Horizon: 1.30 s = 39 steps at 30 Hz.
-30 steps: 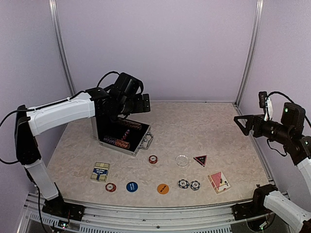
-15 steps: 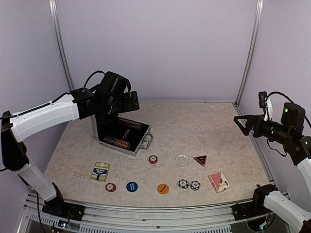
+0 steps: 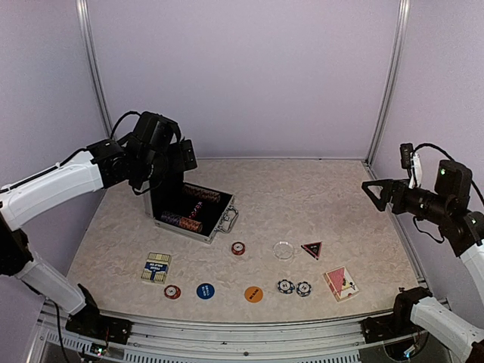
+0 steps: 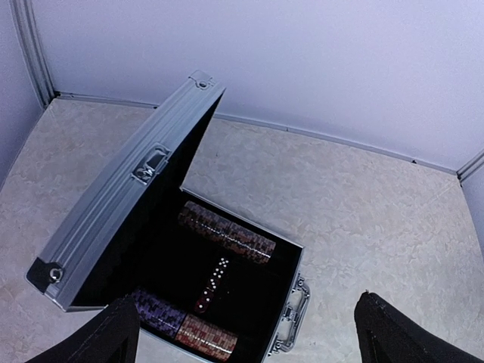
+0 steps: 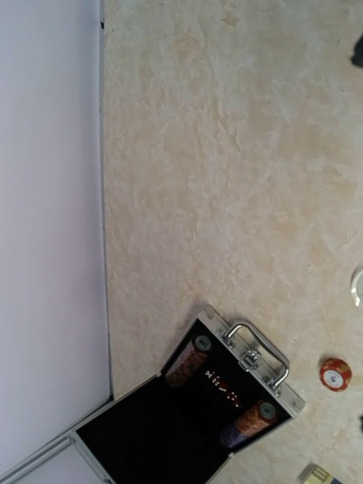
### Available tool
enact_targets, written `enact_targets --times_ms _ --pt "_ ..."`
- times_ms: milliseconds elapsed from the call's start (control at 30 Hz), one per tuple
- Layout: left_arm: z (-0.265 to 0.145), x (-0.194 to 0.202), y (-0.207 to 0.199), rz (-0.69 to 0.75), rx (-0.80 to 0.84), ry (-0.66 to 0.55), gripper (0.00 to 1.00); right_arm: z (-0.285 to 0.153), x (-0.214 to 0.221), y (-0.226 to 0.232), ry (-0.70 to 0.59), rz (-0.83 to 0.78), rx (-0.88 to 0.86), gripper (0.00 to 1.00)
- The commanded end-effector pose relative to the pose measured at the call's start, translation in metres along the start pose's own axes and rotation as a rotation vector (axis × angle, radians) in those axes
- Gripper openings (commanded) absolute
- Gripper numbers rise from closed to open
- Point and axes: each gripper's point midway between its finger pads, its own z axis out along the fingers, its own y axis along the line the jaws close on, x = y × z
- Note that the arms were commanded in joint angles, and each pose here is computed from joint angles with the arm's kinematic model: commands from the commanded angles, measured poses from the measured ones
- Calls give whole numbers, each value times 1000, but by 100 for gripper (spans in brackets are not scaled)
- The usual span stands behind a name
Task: Pack up texas hold em set
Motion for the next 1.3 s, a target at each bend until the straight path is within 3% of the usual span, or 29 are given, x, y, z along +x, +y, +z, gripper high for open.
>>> enact_targets --times_ms 0,567,833,1067,1267 --pt "-9 -9 22 -34 -20 -17 99 3 0 5 -8 2 -27 99" --pt "-8 -22 122 -54 -162 -68 99 3 1 2 -3 -6 -14 99" --pt "-7 -32 149 12 -198 -223 99 4 0 2 -3 -7 -13 99" --pt "18 -19 176 -21 -193 -233 99 3 0 2 -5 -10 -11 99" --pt "32 -22 184 43 -229 -303 99 2 -1 3 -12 -8 -16 99"
